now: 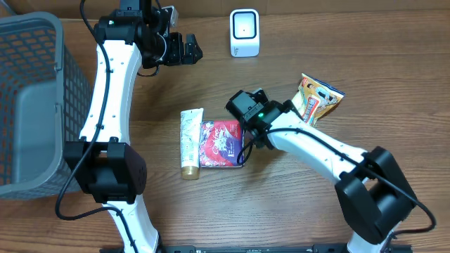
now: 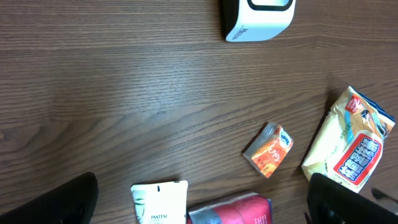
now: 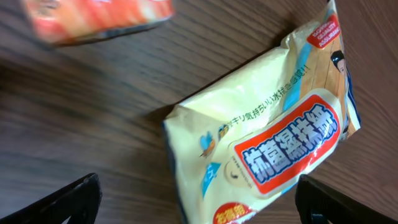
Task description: Scan the item barcode
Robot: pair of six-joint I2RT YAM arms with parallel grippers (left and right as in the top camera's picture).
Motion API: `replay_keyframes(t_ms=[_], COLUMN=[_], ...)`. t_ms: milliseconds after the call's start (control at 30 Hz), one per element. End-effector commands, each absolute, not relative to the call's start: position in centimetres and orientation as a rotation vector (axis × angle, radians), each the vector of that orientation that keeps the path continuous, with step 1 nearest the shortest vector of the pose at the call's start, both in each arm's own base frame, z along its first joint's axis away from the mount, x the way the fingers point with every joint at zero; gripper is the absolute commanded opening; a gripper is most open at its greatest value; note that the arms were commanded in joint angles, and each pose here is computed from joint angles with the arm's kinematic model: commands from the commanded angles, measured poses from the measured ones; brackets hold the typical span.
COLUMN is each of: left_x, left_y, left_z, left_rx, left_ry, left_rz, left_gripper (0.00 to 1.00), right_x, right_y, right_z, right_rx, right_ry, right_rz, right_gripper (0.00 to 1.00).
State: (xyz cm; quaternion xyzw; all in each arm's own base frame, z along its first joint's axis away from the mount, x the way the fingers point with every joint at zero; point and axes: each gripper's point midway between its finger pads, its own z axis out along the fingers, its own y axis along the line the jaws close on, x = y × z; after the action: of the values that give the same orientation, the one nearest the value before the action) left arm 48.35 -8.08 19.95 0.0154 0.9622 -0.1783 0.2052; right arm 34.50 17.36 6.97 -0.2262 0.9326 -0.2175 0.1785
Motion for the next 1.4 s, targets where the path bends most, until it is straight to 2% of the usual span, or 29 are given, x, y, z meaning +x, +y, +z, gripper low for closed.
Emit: replay_keyframes(t_ms=[0,133,233,300,333,367,400,467,567,633,733,900,1033,1200,1367], left_x=[48.4,48.5,48.6,48.6,48.6,48.6,48.6,48.5,48.5,48.5,48.5,48.4,48.4,48.2,47.9], left_y=[-7.7,-7.7,-7.7,-7.7,-7.7,-7.7,-7.7,-7.7,-7.7,-7.6,-7.3,-7.2,-6.7,-5.7,-4.8], left_z=[21.2,21.3,21.4,21.4,21.3,21.3,21.3,21.3,21.3,21.2,21.1,21.1,21.0,20.9,20.7], left_rx=[0.056,0.057,0.058,0.058,0.057,0.058,0.058,0.057,0.057,0.055,0.048,0.045,0.029,-0.002,-0.045], left_ry=[2.652,2.647,2.642,2.642,2.642,2.643,2.644,2.646,2.649,2.651,2.656,2.66,2.664,2.677,2.693], left_rz=[-0.48,-0.48,-0.479,-0.479,-0.479,-0.479,-0.479,-0.479,-0.479,-0.471,-0.45,-0.444,-0.443,-0.438,-0.438], left_gripper=[1.0,1.0,1.0,1.0,1.0,1.0,1.0,1.0,1.0,1.0,1.0,1.0,1.0,1.0,1.0], right_x=[35.2,35.2,35.3,35.1,34.9,34.9,34.8,34.6,34.6,34.3,33.9,32.4,30.9,30.5,29.2], right_y=[15.6,15.4,15.7,16.1,16.3,16.4,16.6,16.8,16.9,17.1,17.8,20.6,23.3,26.6,28.7], right_z=[5.1,3.9,3.6,3.0,2.5,2.3,1.8,1.0,0.2,-0.2,-0.5,-0.5,2.2,10.1,20.4], right_rx=[-0.633,-0.667,-0.669,-0.675,-0.68,-0.681,-0.685,-0.689,-0.694,-0.697,-0.697,-0.654,-0.589,-0.537,-0.401], right_ry=[2.691,2.742,2.75,2.769,2.787,2.795,2.81,2.831,2.841,2.86,2.889,2.984,3.079,3.052,2.965], right_rz=[-0.653,-0.604,-0.579,-0.544,-0.517,-0.505,-0.488,-0.465,-0.463,-0.439,-0.371,-0.105,0.147,0.482,0.836], right_gripper=[0.98,0.85,0.81,0.75,0.64,0.6,0.48,0.38,0.29,0.13,0.06,0.04,0.04,0.04,0.04])
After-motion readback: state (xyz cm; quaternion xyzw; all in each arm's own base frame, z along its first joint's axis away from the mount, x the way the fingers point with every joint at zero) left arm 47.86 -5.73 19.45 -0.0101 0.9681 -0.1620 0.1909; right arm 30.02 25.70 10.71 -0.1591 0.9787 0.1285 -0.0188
